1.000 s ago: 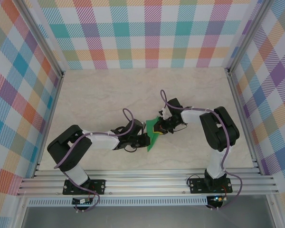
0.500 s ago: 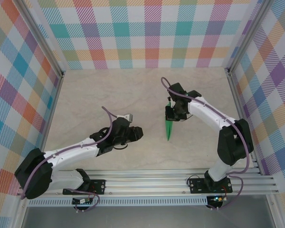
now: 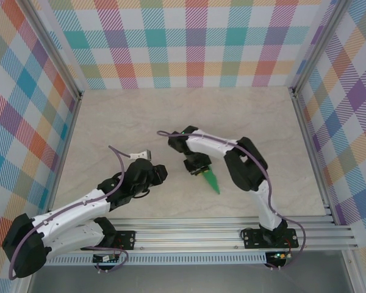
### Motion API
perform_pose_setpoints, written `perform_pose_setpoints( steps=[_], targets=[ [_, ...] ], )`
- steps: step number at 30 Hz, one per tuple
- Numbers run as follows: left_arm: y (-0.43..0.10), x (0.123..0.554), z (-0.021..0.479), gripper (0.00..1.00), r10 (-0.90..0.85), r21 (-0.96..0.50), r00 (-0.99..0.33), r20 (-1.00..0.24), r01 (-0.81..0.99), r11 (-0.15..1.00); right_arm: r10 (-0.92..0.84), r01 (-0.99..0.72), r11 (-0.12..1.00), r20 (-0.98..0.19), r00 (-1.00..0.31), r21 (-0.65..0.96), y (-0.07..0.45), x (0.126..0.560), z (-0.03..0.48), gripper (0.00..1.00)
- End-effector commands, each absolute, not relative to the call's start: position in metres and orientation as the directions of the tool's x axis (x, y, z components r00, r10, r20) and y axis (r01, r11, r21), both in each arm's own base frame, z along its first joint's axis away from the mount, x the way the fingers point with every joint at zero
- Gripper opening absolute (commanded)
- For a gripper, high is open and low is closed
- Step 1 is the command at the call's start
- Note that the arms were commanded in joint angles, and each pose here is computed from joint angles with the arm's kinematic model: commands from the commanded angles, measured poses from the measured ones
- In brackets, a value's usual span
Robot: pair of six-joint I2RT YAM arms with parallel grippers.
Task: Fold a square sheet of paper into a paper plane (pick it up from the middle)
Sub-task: Turn over the paper at the center of the table, then move the paper to the center of the table.
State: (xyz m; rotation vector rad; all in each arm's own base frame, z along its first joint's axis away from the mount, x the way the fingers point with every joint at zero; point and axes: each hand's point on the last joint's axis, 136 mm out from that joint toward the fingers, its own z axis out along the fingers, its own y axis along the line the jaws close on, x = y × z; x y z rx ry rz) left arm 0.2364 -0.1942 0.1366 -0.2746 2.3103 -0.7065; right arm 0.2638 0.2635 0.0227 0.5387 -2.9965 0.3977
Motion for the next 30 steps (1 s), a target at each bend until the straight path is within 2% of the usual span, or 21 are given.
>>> perform_pose_setpoints(
  steps=[1,7,12,15,18,19,21,25,27,29,30],
  targets=[
    [-0.173,0.232,0.132,0.36,-0.409,-0.536,-0.716,-0.566,-0.057,0.842,-0.326,-0.344,0.932,0.155,-0.932,-0.11,0.305,0.241,0.028,0.26],
    [-0.165,0.225,0.132,0.4,-0.435,-0.56,-0.702,-0.564,-0.061,0.826,-0.367,-0.369,0.929,0.093,-0.926,-0.004,0.324,0.241,0.052,0.54],
    [-0.17,0.22,0.128,0.42,-0.416,-0.569,-0.727,-0.547,-0.042,0.821,-0.392,-0.391,0.908,-0.023,-0.92,0.15,0.33,0.235,0.096,0.66],
    [-0.176,0.221,0.126,0.43,-0.403,-0.575,-0.741,-0.538,-0.027,0.818,-0.356,-0.367,0.9,-0.088,-0.93,0.234,0.323,0.236,0.117,0.69],
    [-0.186,0.221,0.125,0.44,-0.383,-0.587,-0.761,-0.523,-0.004,0.81,-0.298,-0.324,0.887,-0.129,-0.946,0.329,0.309,0.24,0.128,0.68],
    [-0.19,0.222,0.125,0.44,-0.375,-0.591,-0.77,-0.517,0.004,0.807,-0.276,-0.303,0.881,-0.124,-0.953,0.364,0.304,0.24,0.127,0.65],
    [-0.197,0.222,0.121,0.45,-0.354,-0.59,-0.787,-0.504,0.015,0.807,-0.253,-0.275,0.863,-0.108,-0.961,0.425,0.296,0.237,0.127,0.57],
    [-0.214,0.225,0.115,0.44,-0.31,-0.589,-0.822,-0.478,0.038,0.807,-0.24,-0.253,0.847,-0.088,-0.967,0.468,0.278,0.225,0.116,0.32],
    [-0.221,0.226,0.11,0.44,-0.293,-0.589,-0.837,-0.462,0.042,0.807,-0.247,-0.244,0.833,-0.06,-0.967,0.497,0.278,0.216,0.111,0.24],
    [-0.228,0.228,0.106,0.44,-0.277,-0.587,-0.851,-0.447,0.046,0.808,-0.248,-0.235,0.843,-0.038,-0.968,0.484,0.273,0.211,0.102,0.35],
    [-0.232,0.229,0.102,0.44,-0.269,-0.58,-0.857,-0.44,0.042,0.814,-0.234,-0.225,0.861,-0.039,-0.972,0.456,0.267,0.211,0.097,0.46]
  ],
)
